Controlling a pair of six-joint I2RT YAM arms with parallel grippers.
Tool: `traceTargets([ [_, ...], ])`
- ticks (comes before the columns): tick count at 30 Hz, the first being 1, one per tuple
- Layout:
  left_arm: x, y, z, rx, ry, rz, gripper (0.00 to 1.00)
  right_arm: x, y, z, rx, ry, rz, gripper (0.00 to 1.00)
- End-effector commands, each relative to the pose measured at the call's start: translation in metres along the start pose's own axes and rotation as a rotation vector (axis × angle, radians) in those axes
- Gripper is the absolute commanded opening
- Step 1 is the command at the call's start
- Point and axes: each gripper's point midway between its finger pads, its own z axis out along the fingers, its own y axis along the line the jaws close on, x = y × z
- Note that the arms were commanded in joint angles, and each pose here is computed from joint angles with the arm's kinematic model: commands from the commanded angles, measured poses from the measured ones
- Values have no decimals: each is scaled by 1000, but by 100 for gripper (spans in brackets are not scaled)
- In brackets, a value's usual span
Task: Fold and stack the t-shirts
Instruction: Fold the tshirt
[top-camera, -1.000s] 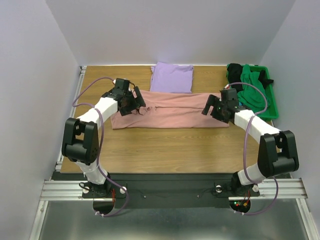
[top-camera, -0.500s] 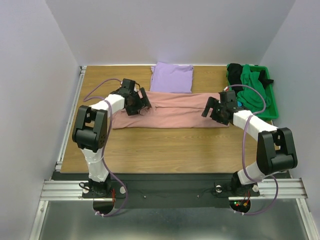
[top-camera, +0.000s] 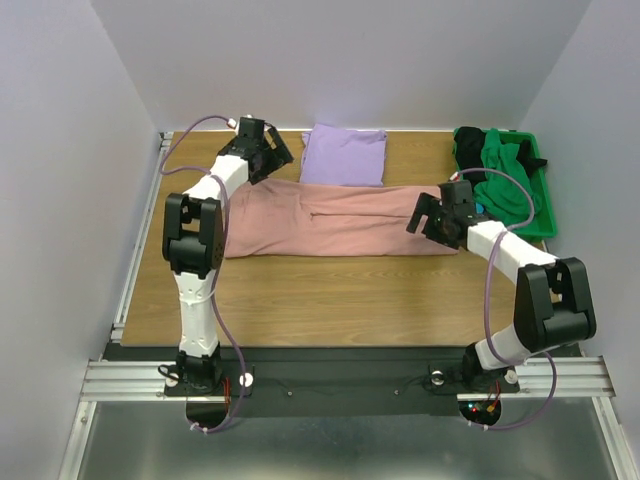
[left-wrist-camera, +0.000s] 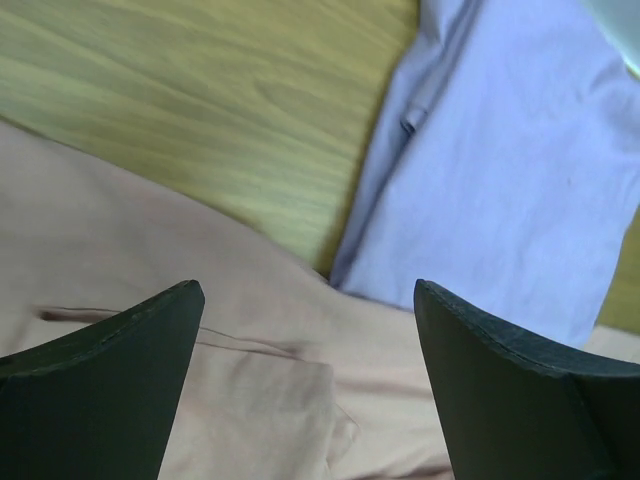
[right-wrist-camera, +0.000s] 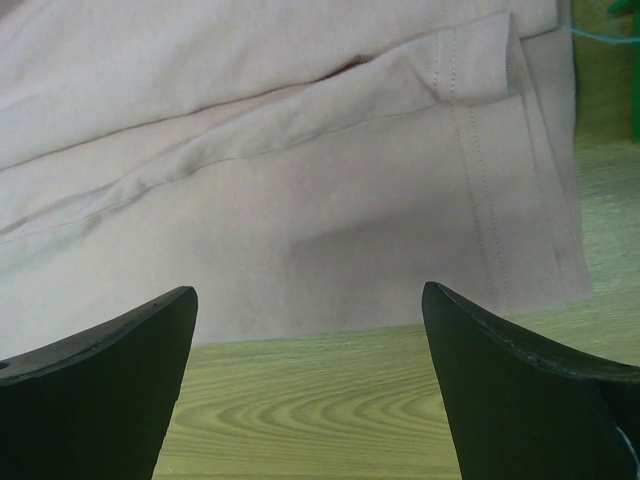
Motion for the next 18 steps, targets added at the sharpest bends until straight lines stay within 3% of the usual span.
traceTargets([
  [1,-42,2,-24,-68,-105,-14,98,-18,8,-13,-32,-86,-22,100],
  [7,-36,2,-77,-37,-151,-8,98,-26,9,-20,-40,-115,-43,100],
  [8,-12,17,-76,-62,-112,-8,98,-31,12,-19,-41,-119,-57,100],
  [10,-1,8,-94,-12,-122,0,98,-38,17,-16,-49,-122,-67,100],
  [13,46,24,-95,11,-33,10,98,-54,26,3,-40,-118,-91,100],
  [18,77,38,-71,-4,66,16,98,-72,37,48,-12,-90,-118,100],
])
